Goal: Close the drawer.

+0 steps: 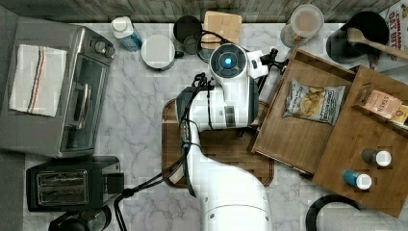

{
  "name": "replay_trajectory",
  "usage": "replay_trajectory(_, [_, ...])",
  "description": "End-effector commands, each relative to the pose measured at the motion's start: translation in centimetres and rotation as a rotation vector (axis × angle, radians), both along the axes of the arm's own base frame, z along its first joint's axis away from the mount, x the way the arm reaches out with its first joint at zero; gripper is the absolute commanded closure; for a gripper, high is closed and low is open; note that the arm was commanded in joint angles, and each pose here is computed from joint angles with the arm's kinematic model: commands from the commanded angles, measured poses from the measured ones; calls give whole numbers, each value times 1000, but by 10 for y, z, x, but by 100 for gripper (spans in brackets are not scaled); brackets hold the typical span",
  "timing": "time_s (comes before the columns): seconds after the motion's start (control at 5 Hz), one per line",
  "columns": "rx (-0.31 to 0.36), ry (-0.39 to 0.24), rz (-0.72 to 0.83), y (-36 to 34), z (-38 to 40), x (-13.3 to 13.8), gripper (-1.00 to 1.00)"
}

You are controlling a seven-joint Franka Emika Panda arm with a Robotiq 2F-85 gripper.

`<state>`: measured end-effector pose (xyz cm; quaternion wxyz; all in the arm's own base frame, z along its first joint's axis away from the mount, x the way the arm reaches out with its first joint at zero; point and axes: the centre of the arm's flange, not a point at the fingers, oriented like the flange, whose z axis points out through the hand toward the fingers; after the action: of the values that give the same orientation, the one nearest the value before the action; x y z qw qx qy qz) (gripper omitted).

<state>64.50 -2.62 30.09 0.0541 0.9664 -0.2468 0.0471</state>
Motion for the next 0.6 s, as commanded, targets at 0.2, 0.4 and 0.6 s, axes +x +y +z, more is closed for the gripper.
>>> replay_trajectory(0.2, [-77, -25, 101, -20, 29, 28, 100])
replay_trajectory(0.4, [-61, -12, 101, -28, 36, 23, 100])
replay_trajectory(0.6, [-51, -6, 122, -40, 34, 16, 100])
